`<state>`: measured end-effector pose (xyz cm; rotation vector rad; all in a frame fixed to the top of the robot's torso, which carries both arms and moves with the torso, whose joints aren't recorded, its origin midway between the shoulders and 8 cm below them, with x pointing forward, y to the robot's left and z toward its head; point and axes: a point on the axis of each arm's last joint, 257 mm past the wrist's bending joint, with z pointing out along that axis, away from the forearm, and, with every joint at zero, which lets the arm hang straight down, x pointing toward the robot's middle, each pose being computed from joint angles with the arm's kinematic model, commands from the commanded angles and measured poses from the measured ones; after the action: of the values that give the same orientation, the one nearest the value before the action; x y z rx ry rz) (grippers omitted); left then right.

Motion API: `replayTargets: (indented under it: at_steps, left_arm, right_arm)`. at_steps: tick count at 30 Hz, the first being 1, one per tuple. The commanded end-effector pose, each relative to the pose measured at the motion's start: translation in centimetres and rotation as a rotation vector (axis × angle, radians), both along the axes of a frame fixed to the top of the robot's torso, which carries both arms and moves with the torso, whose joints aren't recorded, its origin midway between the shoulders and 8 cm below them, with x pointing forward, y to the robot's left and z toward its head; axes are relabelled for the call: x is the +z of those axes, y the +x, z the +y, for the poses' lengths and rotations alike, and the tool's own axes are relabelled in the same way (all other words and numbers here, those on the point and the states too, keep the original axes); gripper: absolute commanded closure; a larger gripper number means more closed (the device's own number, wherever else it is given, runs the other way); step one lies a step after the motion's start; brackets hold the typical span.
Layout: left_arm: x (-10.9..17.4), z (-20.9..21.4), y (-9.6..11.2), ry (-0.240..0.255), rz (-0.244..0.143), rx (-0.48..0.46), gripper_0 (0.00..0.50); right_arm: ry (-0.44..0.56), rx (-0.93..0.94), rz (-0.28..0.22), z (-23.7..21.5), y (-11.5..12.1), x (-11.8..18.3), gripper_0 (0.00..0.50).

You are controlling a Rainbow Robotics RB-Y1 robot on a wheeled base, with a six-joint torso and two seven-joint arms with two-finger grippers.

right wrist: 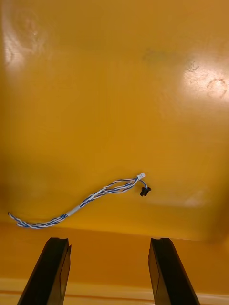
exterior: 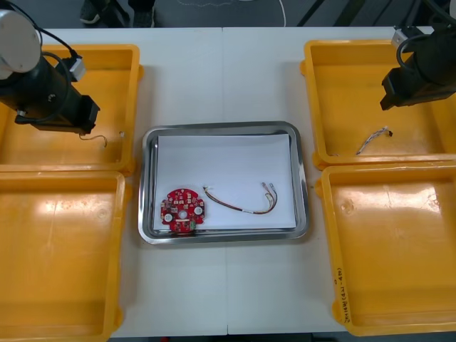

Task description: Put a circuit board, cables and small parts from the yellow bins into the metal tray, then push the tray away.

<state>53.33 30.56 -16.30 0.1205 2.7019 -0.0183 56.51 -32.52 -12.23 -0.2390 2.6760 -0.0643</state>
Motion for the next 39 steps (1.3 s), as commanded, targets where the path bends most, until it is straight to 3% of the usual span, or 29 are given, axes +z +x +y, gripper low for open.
replayTargets:
  at_steps: [1, 3, 10, 15, 22, 27, 33, 39]
  left_arm:
    - [4.0, 2.1, -1.0, -0.002, -0.050, 0.023, 0.500]
    - [5.3, 2.0, -1.7, -0.019, -0.043, 0.045, 0.500]
    - [9.1, -0.3, -1.0, -0.091, -0.137, 0.118, 0.500]
    - [9.9, -2.5, -0.9, -0.120, -0.152, 0.164, 0.500]
    - [10.1, -7.0, -1.2, -0.149, -0.128, 0.185, 0.500]
    - [9.9, -10.3, -1.5, -0.168, -0.105, 0.204, 0.500]
    - [9.4, -14.0, -1.8, -0.197, -0.086, 0.183, 0.500]
    - [7.7, -16.5, -2.4, -0.172, -0.060, 0.147, 0.500]
  right_arm:
    - [0.066, -0.123, -0.094, -2.1, 1.9, 3.9, 0.023]
    - [0.106, -0.178, -0.095, -2.1, 2.3, 3.4, 0.021]
    - [0.201, -0.357, -0.047, -2.8, 1.9, 1.5, 0.021]
    - [0.266, -0.485, -0.014, -3.0, 1.6, 0.3, 0.021]
    - [0.362, -0.594, -0.021, -1.4, 2.5, -0.3, 0.021]
    - [0.391, -0.603, -0.037, -0.5, 3.2, -0.6, 0.021]
    - [0.411, -0.624, -0.021, 0.0, 3.1, -1.9, 0.021]
    - [0.442, -0.679, 0.010, 0.6, 2.6, -3.4, 0.021]
